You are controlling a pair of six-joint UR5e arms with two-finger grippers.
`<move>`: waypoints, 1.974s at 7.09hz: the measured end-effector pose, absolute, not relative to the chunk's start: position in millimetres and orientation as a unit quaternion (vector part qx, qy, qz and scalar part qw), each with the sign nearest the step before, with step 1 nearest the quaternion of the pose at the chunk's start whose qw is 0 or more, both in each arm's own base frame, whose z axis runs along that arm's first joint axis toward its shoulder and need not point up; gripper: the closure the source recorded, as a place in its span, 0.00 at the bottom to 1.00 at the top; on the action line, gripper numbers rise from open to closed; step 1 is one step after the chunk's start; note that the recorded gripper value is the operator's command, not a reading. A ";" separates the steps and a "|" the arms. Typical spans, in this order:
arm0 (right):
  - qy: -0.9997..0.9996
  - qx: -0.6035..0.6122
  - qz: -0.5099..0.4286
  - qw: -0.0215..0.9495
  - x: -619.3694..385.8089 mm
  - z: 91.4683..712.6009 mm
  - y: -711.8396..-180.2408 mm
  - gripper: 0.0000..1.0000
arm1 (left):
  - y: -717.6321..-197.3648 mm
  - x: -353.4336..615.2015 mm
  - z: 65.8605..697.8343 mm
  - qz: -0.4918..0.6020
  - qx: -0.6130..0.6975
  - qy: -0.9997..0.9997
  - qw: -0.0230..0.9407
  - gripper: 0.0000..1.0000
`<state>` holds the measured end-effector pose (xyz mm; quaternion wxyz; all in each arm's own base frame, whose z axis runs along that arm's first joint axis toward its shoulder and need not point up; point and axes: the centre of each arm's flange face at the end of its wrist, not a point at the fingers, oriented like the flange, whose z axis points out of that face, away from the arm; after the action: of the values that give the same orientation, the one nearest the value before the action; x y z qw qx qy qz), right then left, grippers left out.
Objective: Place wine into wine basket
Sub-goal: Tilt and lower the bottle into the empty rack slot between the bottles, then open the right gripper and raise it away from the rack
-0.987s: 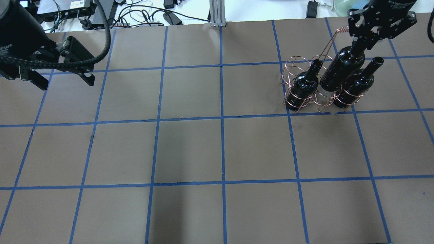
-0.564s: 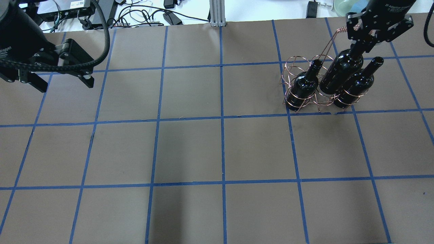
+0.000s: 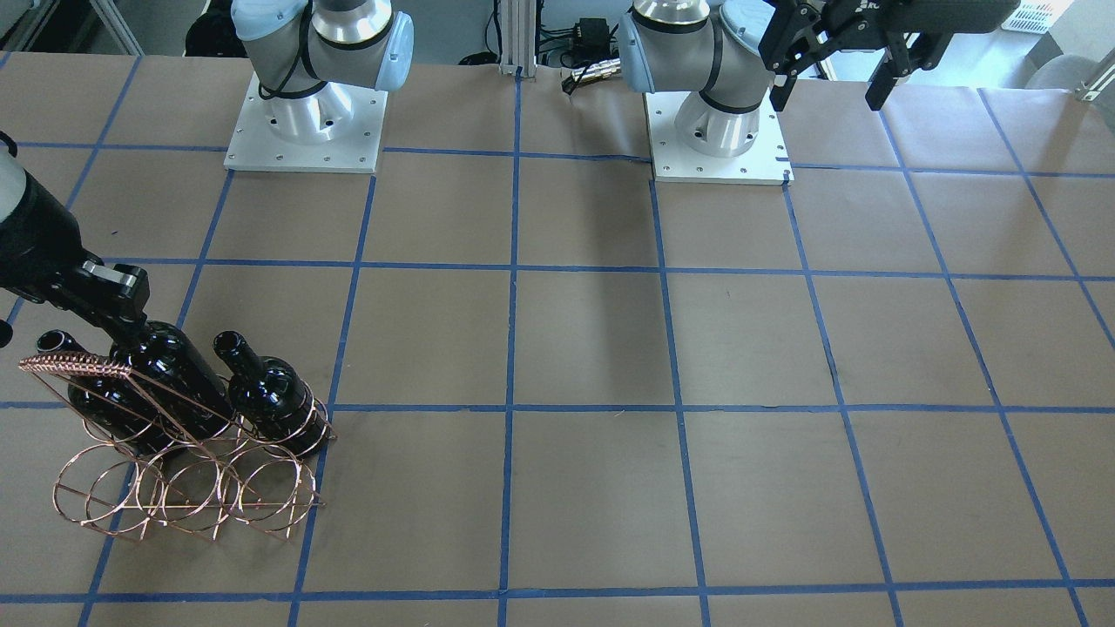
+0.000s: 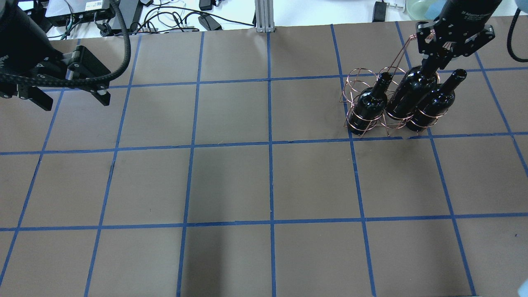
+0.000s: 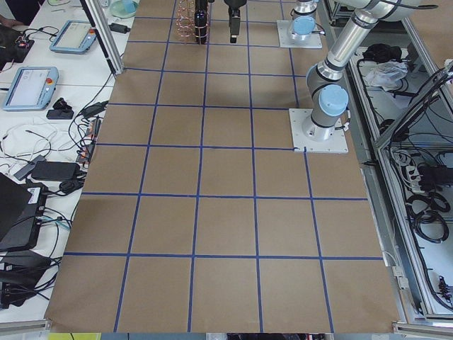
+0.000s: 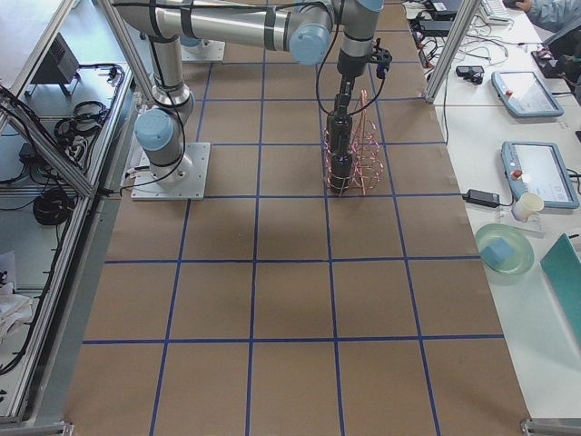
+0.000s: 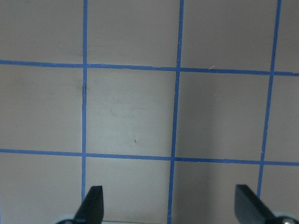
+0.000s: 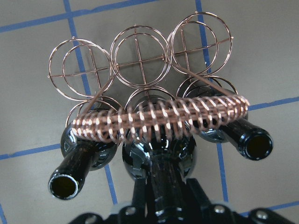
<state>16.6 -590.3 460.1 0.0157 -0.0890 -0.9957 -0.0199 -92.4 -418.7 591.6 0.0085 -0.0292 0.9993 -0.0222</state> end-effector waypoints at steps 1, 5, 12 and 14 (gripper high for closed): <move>-0.996 -0.087 -0.031 0.015 15.8 446.8 -595.9 1.00 | -417.7 -92.6 593.8 -0.025 -0.029 0.999 0.008 0.00; -0.997 -0.061 -0.040 0.014 14.7 386.0 -602.7 0.51 | -413.6 -93.6 596.9 -0.029 -0.030 0.999 0.007 0.00; -0.997 -0.049 0.045 0.024 40.3 513.0 -528.4 0.00 | -414.8 -94.3 591.3 -0.023 -0.032 0.999 0.004 0.00; -0.998 -0.036 0.043 0.024 93.3 529.8 -499.3 0.01 | -415.7 -94.4 589.6 -0.021 -0.032 0.999 0.003 0.00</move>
<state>93.3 -499.3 529.8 0.0243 -0.0361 -0.9981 0.0433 -94.4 -415.7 589.6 0.0031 -0.0324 0.9992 -0.0215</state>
